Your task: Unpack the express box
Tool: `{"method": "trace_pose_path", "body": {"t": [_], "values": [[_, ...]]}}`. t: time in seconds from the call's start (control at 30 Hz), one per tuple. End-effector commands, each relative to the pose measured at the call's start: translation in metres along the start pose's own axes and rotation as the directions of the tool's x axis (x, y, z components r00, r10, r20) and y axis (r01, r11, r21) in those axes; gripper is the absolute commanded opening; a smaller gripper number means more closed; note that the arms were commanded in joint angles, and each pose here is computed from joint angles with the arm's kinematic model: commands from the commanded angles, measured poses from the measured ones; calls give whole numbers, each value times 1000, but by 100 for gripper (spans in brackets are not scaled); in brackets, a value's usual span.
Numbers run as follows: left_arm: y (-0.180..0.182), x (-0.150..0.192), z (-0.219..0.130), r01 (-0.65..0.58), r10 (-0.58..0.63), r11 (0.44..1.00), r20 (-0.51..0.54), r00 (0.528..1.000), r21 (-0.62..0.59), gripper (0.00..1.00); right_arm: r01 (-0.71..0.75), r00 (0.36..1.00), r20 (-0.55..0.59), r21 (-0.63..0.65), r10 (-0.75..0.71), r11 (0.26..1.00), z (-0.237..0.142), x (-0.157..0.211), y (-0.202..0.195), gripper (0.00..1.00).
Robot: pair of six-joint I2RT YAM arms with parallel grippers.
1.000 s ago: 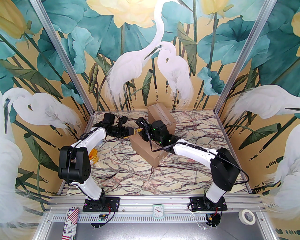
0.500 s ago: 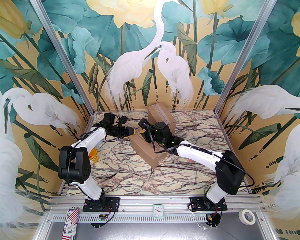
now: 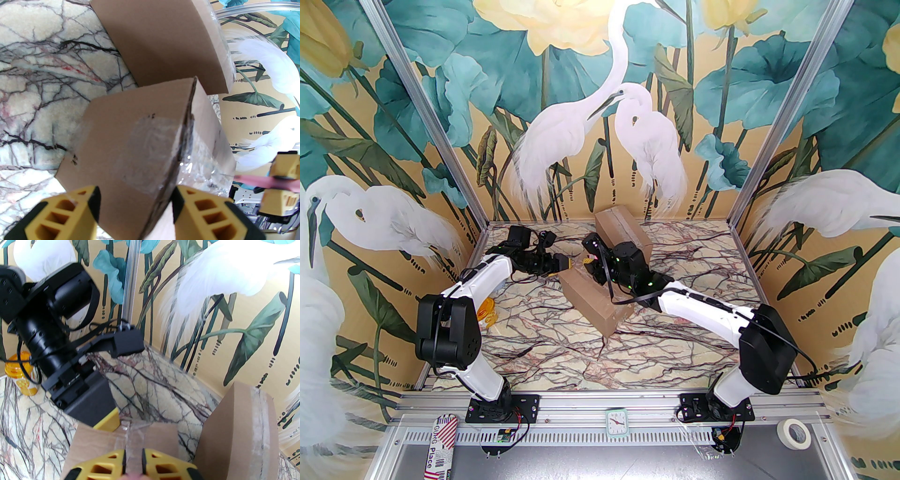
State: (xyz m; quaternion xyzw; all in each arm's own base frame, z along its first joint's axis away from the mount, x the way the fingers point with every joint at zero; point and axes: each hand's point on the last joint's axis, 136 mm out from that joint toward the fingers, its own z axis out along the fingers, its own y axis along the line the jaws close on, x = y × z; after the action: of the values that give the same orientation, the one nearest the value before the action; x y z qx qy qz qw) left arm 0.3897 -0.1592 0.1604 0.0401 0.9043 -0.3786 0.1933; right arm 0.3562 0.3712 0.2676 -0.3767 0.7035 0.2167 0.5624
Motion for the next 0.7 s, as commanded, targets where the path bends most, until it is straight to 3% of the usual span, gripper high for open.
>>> {"method": "trace_pose_path", "body": {"t": [0.0,0.37,0.67], "values": [[27,21,4,52,-58,990,-45,997,-130,55,-14,996,92,-19,15,1000,9,-31,-2,0],[23,21,4,45,-51,990,-43,998,-131,55,-34,997,63,-87,39,996,34,-16,7,0],[26,20,5,49,-55,989,-37,998,-142,55,-61,998,2,-104,61,993,33,2,11,0]]}}
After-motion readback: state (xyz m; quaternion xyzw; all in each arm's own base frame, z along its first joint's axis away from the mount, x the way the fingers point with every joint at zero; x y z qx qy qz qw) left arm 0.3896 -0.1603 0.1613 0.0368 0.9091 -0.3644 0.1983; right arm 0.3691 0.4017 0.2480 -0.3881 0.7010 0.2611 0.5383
